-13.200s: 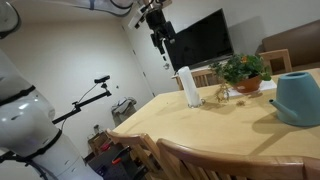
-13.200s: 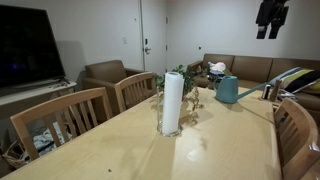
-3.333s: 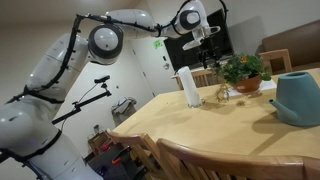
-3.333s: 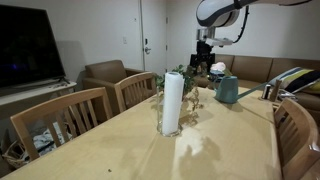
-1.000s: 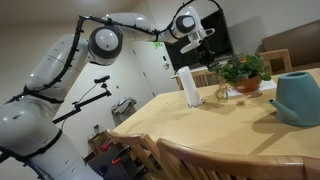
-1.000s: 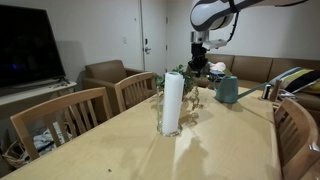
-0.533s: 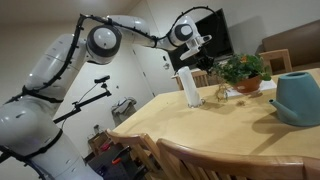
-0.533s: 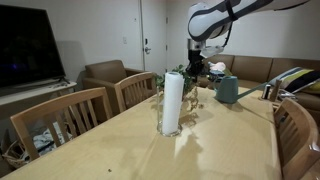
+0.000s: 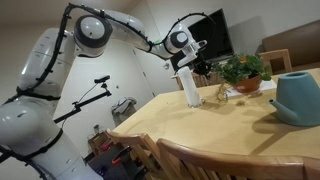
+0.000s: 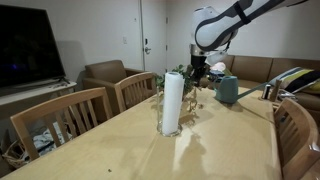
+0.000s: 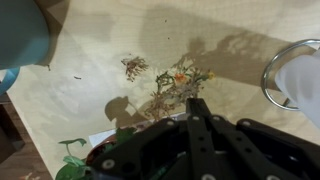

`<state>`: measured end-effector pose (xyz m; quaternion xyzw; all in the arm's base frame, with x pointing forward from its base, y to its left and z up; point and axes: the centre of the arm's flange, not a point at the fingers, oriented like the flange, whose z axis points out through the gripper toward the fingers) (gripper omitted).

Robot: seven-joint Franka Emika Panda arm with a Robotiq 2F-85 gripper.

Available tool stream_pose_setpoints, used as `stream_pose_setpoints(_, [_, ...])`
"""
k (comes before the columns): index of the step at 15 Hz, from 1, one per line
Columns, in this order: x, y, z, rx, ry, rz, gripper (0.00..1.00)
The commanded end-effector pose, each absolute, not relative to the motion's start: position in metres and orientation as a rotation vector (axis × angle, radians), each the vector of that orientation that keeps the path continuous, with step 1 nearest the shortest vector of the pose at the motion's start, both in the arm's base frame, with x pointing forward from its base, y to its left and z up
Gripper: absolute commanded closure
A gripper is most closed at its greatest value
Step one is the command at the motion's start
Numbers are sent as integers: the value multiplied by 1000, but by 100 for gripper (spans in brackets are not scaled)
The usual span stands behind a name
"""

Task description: Pick a leaf from the plant

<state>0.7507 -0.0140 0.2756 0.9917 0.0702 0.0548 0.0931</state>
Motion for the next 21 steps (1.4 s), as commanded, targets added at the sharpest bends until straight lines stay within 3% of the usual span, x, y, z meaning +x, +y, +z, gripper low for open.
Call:
stream_pose_setpoints(1, [700, -9, 282, 2923, 232, 192, 100])
stream_pose_setpoints(21, [633, 0, 310, 2851, 319, 288, 100])
